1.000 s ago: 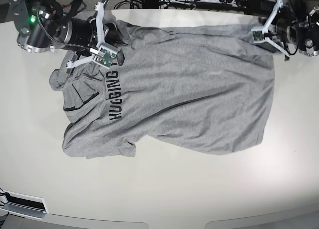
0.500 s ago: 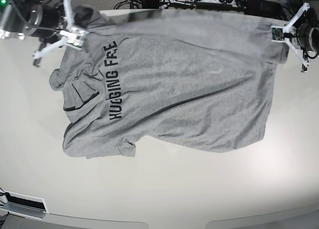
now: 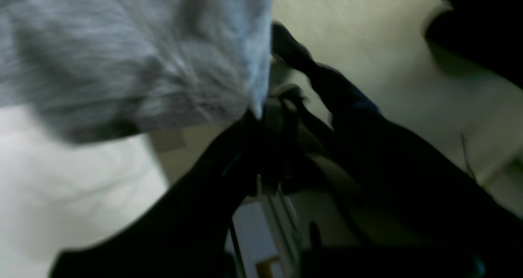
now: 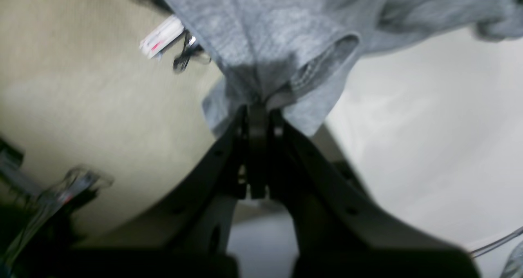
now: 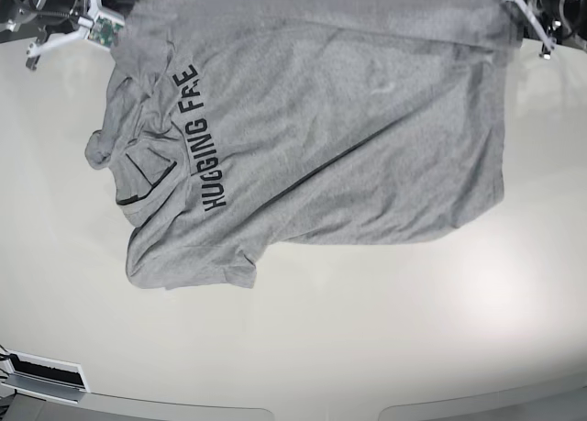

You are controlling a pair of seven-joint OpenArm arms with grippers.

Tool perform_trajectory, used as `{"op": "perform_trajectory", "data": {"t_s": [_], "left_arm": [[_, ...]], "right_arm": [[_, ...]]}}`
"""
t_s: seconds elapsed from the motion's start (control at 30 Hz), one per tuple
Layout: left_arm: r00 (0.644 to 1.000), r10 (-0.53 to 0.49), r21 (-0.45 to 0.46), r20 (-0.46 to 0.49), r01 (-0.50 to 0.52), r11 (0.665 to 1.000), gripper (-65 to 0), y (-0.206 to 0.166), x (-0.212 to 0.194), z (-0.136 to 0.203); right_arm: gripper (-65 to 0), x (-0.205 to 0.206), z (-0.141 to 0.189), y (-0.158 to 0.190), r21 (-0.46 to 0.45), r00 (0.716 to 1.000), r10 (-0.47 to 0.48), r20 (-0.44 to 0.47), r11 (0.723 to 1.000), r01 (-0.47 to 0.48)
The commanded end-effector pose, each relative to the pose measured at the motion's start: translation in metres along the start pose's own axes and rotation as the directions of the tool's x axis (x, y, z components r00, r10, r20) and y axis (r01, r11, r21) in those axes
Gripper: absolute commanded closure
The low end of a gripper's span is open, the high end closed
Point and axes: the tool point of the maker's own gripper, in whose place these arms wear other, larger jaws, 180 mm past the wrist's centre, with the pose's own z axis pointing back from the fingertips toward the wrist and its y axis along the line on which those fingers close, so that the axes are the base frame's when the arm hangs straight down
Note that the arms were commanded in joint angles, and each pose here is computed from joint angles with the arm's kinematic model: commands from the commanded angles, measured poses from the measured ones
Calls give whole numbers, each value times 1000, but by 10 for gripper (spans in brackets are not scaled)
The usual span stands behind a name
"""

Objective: Layout the t-shirt on the table in an organized manner, then fold the t-shirt properly
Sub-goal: 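Grasp the shirt edges with both grippers and lift the shirt up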

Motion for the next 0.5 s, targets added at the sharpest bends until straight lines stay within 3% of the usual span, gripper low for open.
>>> {"op": "perform_trajectory", "data": {"t_s": [0.0,0.17,0.27,0.47], "left_arm": [[998,-24,-33,-62,22,999,0,-10,-13,1],[991,-73,-167,-112,53,985,0,-57,-19,-8],[988,-110,-200,-111,86,976,0,-72,-14,-7],[973,-202,-88,-114,192,977,0,-53,-1,4]], "right_arm": [[0,-10,4,3,2,999,18,-43,1000,-18],[0,-42,6,33,101,987,37,-154,995,-22],[0,-61,11,45,143,973,68,-222,989,-36],[0,-64,11,46,140,971,64,-232,990,-32]]}}
